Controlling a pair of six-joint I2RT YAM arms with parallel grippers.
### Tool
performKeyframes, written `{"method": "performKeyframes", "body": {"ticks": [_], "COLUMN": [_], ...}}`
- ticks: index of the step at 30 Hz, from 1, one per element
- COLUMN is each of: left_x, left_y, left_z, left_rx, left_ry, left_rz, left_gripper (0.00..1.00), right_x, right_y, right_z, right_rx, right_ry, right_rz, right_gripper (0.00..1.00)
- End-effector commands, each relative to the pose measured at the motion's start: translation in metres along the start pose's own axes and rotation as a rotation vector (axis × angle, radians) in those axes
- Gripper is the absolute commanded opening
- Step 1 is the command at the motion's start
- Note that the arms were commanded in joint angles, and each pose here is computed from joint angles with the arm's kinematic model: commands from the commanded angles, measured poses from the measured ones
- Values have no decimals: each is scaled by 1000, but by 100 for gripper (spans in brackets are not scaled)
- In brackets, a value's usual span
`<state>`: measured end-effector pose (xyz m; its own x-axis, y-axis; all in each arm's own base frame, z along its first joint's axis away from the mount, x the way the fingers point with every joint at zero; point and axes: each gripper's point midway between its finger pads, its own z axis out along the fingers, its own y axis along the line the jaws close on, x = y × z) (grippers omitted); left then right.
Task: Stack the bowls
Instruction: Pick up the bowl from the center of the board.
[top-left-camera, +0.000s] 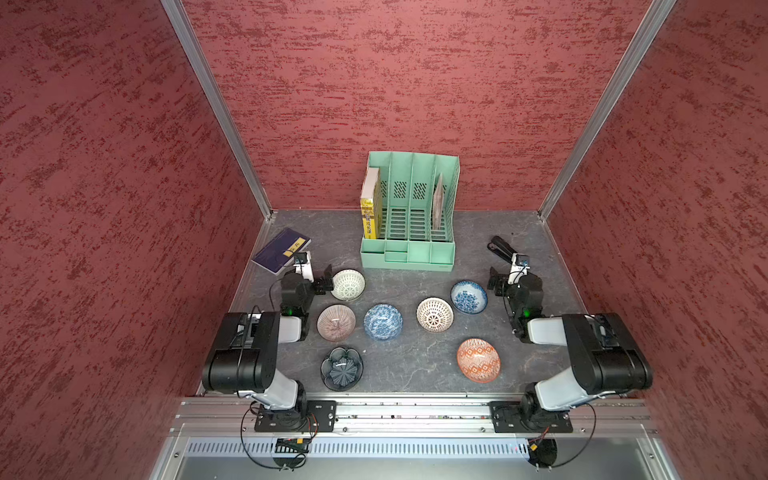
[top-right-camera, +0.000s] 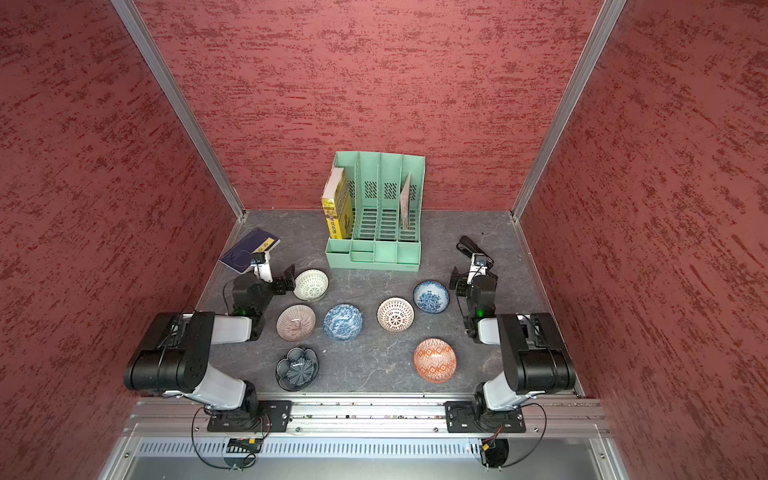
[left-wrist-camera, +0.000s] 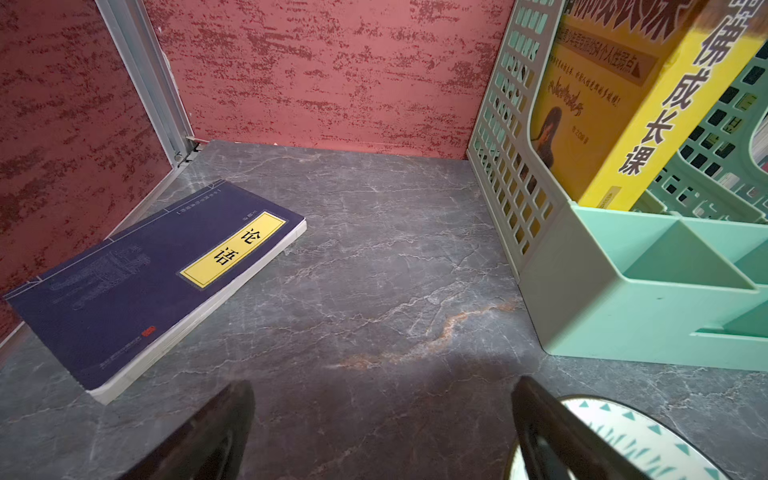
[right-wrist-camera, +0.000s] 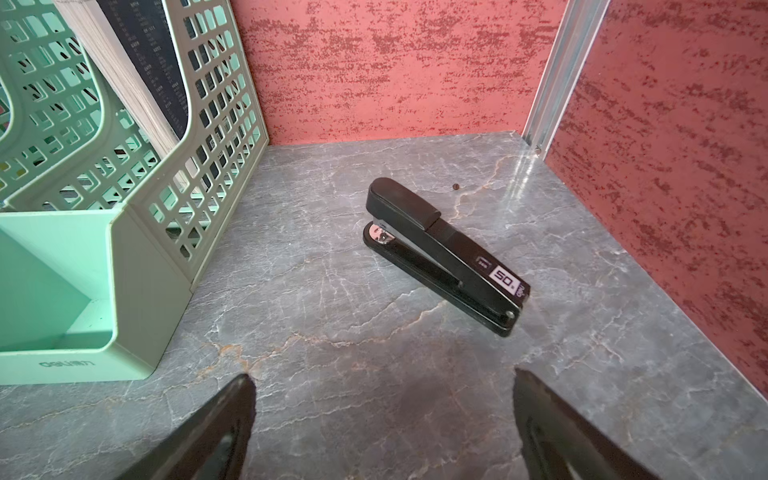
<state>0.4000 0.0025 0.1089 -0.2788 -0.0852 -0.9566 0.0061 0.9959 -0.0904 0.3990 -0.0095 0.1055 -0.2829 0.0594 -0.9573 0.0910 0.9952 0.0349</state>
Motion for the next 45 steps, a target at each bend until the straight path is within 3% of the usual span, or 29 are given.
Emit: {"method": "performKeyframes", "body": {"ticks": [1,21,26,28,32,35,38,40,42,45], "left_x": [-4,-5,-38,-61,-97,-123,-131,-130,-131,-132], "left_y": [0,1,9,-1,-14,-15,0,-12,-32,-51], "left_z": [0,0,-27,-36,-59,-97,-134,-144,-154,-166], "left_rx": [5,-10,-206,-190,-137,-110,-129,-14,119,197], "left_ry": [-13,-17,-124,-123,-109,-161,-238,-230,-115,26], "left_rz": [5,10,36,48,-108,-212,-450,-525,-572,-636], "left_gripper": [100,100,100,100,100,100,100,100,100,98], "right_x": [-12,-12,-23,-45,-106,-150,-182,-197,-211,-213], "right_y": [3,3,6,11,3,5,4,11,31,50], "right_z": [0,1,0,-7,-38,-71,-94,-103,-112,-123], "right_rx": [-13,-13,-12,1,63,29,8,-36,-151,-248], "right_ry": [-41,-40,-55,-66,-111,-160,-201,-184,-146,-69], "right_rz": [0,0,-11,-38,40,141,301,355,339,330], "right_gripper": [98,98,98,98,99,98,98,98,99,98]}}
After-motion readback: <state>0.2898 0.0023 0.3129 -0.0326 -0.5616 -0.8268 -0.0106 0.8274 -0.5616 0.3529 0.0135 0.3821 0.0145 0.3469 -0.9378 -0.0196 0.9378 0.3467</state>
